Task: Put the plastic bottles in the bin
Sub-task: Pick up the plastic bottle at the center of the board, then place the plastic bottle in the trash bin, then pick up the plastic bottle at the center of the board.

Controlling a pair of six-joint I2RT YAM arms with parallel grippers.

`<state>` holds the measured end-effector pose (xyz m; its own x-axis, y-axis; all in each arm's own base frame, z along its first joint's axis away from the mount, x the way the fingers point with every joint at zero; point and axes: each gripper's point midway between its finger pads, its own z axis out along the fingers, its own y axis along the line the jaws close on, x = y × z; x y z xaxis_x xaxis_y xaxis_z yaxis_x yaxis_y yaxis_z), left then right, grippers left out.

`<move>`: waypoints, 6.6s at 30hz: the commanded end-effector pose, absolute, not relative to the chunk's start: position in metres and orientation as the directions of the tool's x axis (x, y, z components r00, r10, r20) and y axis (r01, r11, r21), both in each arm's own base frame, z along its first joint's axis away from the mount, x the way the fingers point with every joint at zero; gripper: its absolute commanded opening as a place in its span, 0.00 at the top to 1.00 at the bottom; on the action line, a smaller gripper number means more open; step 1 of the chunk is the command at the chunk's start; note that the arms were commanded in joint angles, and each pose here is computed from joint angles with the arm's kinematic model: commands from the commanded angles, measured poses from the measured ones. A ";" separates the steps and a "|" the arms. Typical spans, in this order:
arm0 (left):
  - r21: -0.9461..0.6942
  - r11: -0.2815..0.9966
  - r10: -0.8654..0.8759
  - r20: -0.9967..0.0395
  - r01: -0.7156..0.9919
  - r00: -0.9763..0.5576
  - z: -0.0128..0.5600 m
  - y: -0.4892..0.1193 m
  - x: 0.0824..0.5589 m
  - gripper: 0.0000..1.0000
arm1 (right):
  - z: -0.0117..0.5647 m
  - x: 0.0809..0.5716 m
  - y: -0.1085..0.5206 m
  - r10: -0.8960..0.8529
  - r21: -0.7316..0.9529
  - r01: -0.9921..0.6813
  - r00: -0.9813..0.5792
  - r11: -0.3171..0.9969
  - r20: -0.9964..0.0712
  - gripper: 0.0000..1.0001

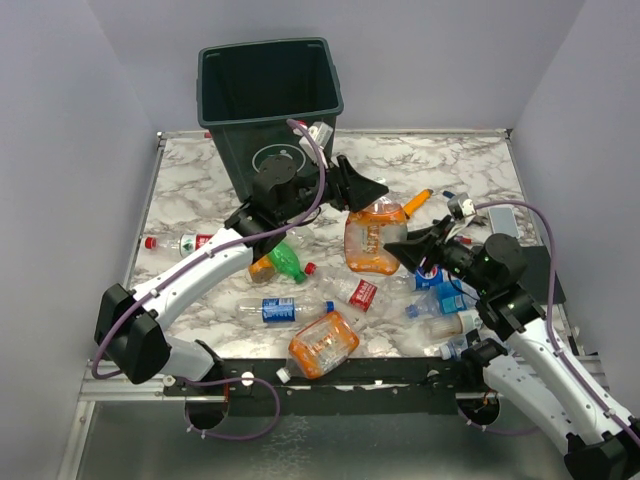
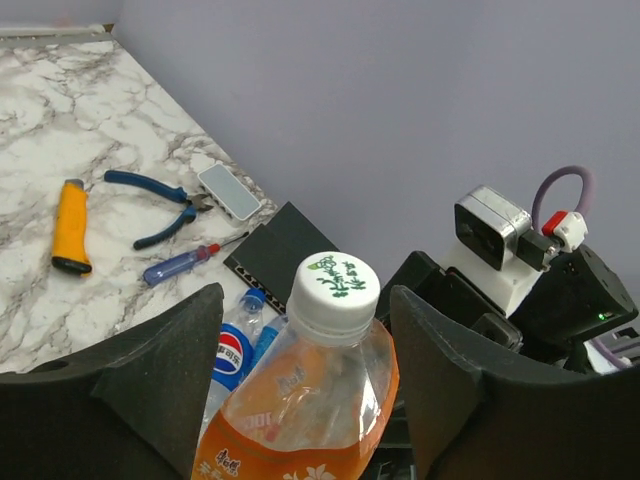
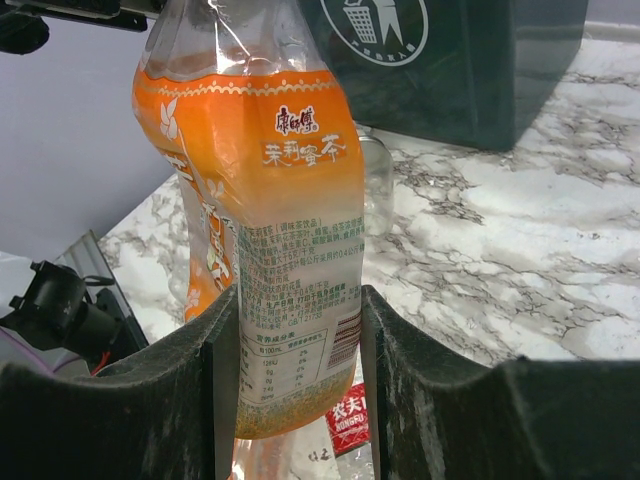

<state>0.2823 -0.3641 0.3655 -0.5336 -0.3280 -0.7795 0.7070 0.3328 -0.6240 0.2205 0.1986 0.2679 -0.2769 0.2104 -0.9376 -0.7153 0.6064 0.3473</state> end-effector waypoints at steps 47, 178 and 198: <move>-0.531 0.009 -0.275 -0.816 0.847 -0.509 0.419 -0.361 0.214 0.38 | 0.316 0.187 0.235 0.202 0.387 -0.866 -0.337 0.317 -0.920 0.66; -0.067 0.741 0.123 -0.965 0.668 -0.233 0.212 -0.288 0.242 0.01 | 0.078 0.218 0.067 0.856 0.526 0.688 -0.303 0.500 -0.418 0.02; -0.090 0.751 0.097 -0.964 0.654 -0.246 0.208 -0.285 0.241 0.01 | 0.107 0.249 0.055 0.835 0.553 0.664 -0.212 0.504 -0.507 0.03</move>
<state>0.2402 -0.2866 0.2051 -0.2530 0.1186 -0.9602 0.6641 0.7430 -0.0832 0.2387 0.0674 0.1021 -0.2587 0.8556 -0.4484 0.6581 0.4959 0.5665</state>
